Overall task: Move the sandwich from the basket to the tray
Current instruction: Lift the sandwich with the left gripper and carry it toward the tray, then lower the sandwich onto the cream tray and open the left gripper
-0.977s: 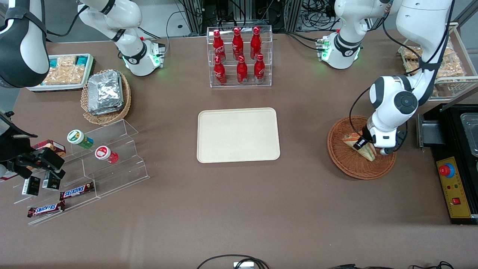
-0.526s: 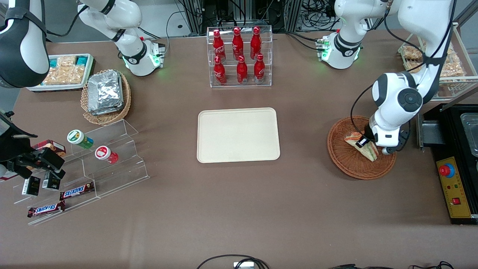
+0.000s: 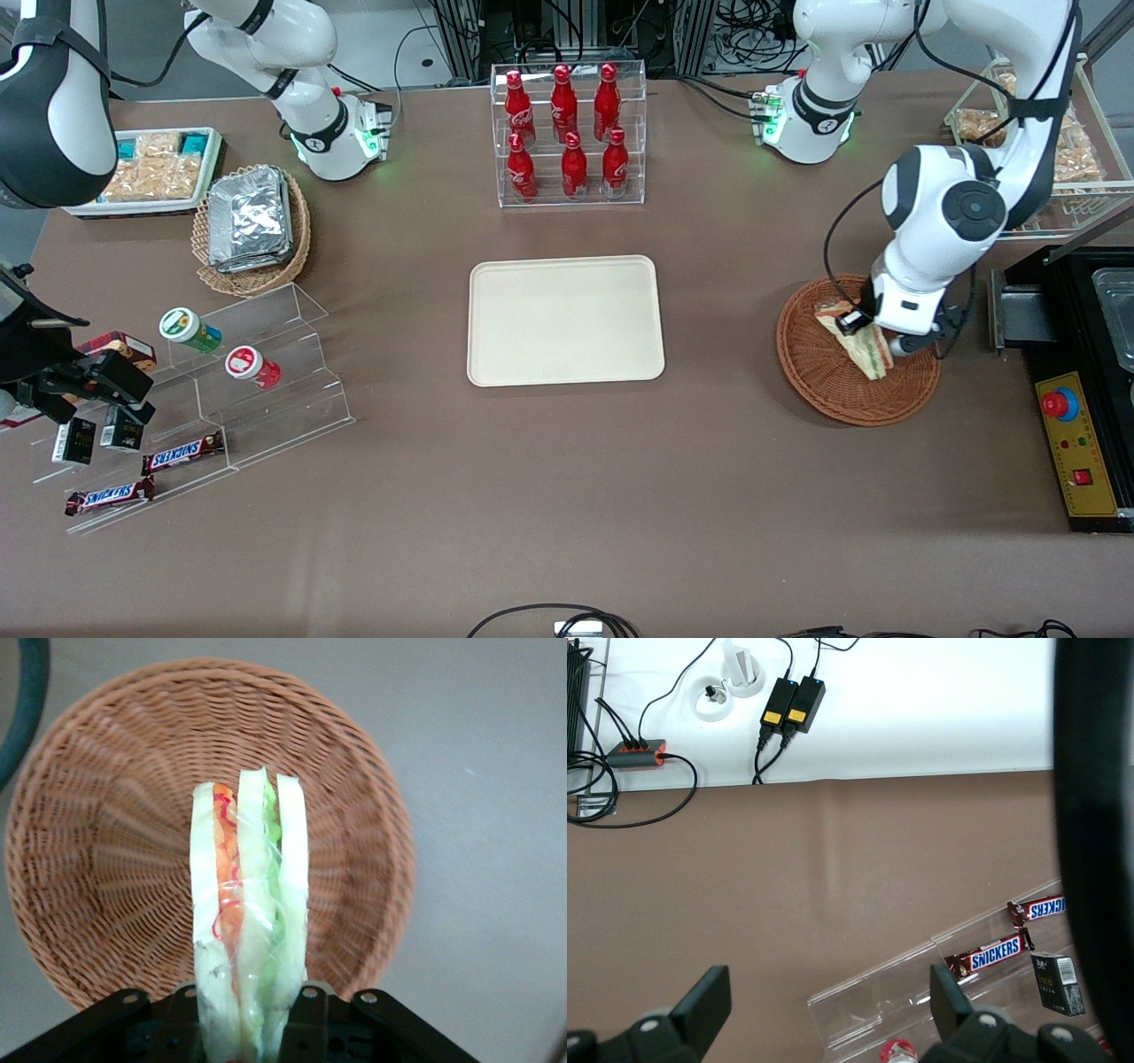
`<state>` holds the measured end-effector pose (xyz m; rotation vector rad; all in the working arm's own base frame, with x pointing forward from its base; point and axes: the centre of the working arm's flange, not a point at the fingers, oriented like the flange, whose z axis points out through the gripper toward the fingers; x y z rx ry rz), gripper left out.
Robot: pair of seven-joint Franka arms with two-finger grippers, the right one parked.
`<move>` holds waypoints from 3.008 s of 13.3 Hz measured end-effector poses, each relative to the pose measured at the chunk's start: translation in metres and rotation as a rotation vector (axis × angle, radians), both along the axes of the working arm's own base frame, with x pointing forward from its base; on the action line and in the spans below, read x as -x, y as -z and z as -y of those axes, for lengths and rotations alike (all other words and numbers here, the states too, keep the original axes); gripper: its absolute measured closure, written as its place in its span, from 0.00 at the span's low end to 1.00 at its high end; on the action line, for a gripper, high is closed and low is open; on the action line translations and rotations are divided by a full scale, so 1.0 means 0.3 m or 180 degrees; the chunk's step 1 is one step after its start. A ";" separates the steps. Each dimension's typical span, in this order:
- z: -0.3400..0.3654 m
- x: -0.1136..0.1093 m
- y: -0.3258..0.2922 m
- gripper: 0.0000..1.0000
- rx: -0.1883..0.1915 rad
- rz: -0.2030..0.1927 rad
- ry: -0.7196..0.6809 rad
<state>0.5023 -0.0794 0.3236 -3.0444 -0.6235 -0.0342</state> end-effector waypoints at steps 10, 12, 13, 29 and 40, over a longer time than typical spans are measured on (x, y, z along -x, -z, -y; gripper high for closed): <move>0.693 0.152 -0.215 0.80 -0.0146 0.0009 0.1365; 0.797 0.202 -0.202 0.80 -0.0132 0.0017 0.1593; 0.841 0.224 -0.189 0.80 -0.0112 -0.0006 0.1681; 1.172 0.397 0.253 0.80 0.0024 -0.0345 0.1794; 1.213 0.433 0.374 0.55 -0.0107 -0.0388 0.1813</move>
